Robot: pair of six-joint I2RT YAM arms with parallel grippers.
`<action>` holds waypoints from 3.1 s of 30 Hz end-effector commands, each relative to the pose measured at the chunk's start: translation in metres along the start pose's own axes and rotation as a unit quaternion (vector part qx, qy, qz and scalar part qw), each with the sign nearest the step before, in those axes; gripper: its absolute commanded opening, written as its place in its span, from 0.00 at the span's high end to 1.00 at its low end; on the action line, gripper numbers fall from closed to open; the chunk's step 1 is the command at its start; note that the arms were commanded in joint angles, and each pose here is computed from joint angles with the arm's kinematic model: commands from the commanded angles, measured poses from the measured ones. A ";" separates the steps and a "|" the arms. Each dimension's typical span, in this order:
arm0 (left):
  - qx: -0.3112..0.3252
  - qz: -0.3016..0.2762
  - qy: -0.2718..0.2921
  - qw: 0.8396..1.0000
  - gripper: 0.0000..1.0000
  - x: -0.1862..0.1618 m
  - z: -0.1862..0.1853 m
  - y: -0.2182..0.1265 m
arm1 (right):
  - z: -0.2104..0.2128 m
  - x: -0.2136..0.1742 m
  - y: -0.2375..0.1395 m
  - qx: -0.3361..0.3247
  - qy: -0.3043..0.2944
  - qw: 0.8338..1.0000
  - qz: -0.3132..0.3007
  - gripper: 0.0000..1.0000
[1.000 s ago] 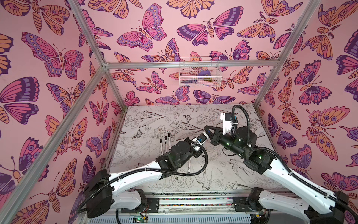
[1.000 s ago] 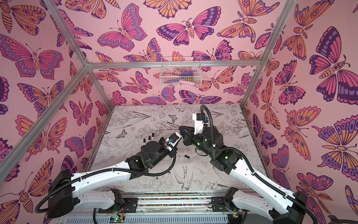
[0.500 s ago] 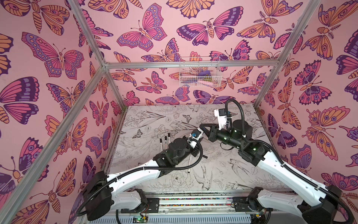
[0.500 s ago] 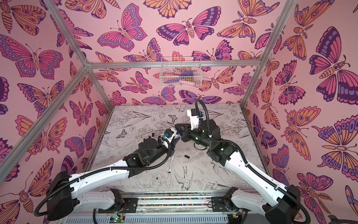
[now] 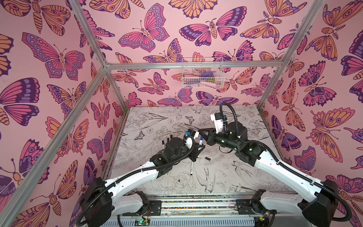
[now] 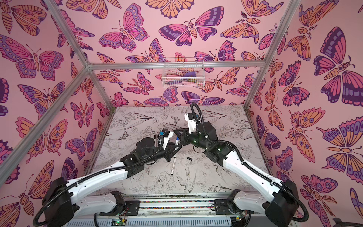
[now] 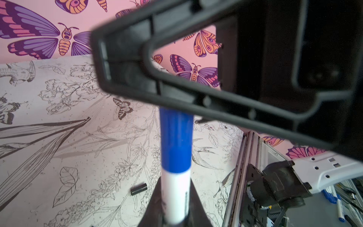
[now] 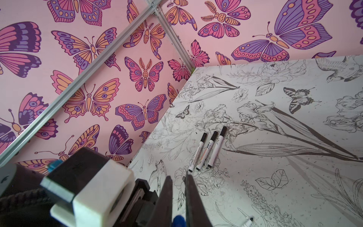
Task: Insert the pens into the pen caps
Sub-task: 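Press the blue cap firmly while the left gripper holds the marker upright, then open the right gripper off the blue cap and draw it back, then lower the capped blue marker with the left gripper beside the black markers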
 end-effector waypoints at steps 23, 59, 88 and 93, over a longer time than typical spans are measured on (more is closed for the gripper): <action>-0.141 -0.410 0.149 0.889 1.00 0.165 -0.107 -0.113 | 0.002 -0.232 -0.038 -0.013 0.015 0.888 0.460 1.00; -0.103 -0.233 0.038 0.966 1.00 0.067 -0.041 -0.049 | -0.001 -0.125 -0.044 0.043 0.064 0.976 0.203 0.96; 0.355 -0.020 -0.160 0.921 1.00 -0.052 0.179 -0.020 | -0.026 -0.071 -0.064 -0.091 0.042 0.992 0.071 0.51; 0.380 0.025 -0.173 0.908 1.00 -0.053 0.206 -0.001 | -0.023 -0.073 -0.060 -0.077 0.039 0.993 0.082 0.52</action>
Point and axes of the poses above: each gripper's point midway between its finger pads, its own y axis out along the fingers, its own z axis along the line the jaws close on, x = y × z, the point moved 4 cm from there along -y, back along the fingers, and after that the axes turned 13 degrees about -y, right-handed, at the moved point
